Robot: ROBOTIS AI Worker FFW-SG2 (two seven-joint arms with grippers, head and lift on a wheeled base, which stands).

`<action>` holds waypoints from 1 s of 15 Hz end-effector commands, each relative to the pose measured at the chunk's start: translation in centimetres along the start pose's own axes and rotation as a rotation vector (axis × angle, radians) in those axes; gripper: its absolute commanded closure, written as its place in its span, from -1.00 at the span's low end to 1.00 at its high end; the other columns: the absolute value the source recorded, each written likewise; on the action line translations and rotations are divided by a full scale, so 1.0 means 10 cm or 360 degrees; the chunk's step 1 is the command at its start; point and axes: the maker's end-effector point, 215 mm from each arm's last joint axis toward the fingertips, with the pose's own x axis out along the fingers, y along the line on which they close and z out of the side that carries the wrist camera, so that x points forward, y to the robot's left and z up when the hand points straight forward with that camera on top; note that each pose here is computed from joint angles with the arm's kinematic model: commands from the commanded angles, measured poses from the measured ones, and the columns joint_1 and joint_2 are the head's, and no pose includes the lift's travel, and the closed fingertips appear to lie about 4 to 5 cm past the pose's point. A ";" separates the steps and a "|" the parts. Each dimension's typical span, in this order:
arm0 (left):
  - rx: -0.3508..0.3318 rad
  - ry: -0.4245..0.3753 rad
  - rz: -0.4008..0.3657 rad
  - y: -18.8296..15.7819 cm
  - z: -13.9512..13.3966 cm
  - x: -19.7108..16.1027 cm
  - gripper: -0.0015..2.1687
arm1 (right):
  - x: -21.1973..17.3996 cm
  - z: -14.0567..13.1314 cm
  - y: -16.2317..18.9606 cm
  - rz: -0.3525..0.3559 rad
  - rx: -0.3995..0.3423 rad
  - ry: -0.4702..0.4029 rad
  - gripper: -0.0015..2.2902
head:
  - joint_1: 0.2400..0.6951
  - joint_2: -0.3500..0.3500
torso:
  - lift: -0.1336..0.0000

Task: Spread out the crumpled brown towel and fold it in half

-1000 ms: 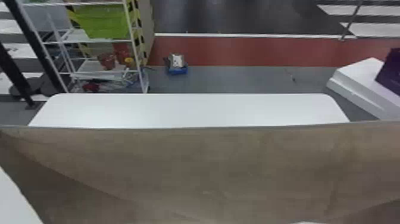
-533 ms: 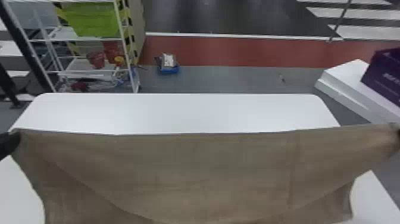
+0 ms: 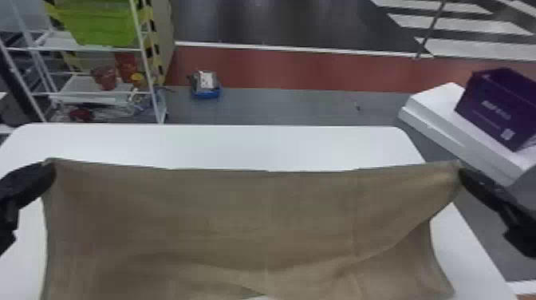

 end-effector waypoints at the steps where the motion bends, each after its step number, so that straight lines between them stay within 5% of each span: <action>1: 0.0050 -0.0057 -0.0011 -0.10 -0.02 0.17 0.33 | 0.17 -0.24 -0.06 -0.0013 0.0057 0.0025 0.43 | 1.00 -0.36 | -0.85; 7: 0.0132 -0.0072 0.0005 -0.22 -0.21 0.49 0.33 | 0.57 -0.35 -0.18 -0.0037 -0.0105 0.0035 0.43 | 1.00 -0.40 | -0.85; 12: 0.0233 -0.0231 0.0075 -0.22 -0.24 0.81 0.33 | 0.96 -0.45 -0.26 -0.0055 -0.0292 0.0032 0.37 | 1.00 -0.39 | -0.85; 13: 0.0233 -0.0230 0.0076 -0.21 -0.27 0.84 0.11 | 1.03 -0.50 -0.30 -0.0068 -0.0294 0.0057 0.18 | 1.00 -0.38 | -0.85; 14: 0.0233 -0.0233 0.0078 -0.21 -0.28 0.85 -0.60 | 1.08 -0.51 -0.32 -0.0103 -0.0338 0.0041 -0.45 | 1.00 -0.37 | -0.85; 15: 0.0233 -0.0237 0.0095 -0.19 -0.27 0.85 -0.99 | 1.09 -0.48 -0.35 -0.0129 -0.0386 0.0011 -1.00 | 1.00 -0.38 | -0.85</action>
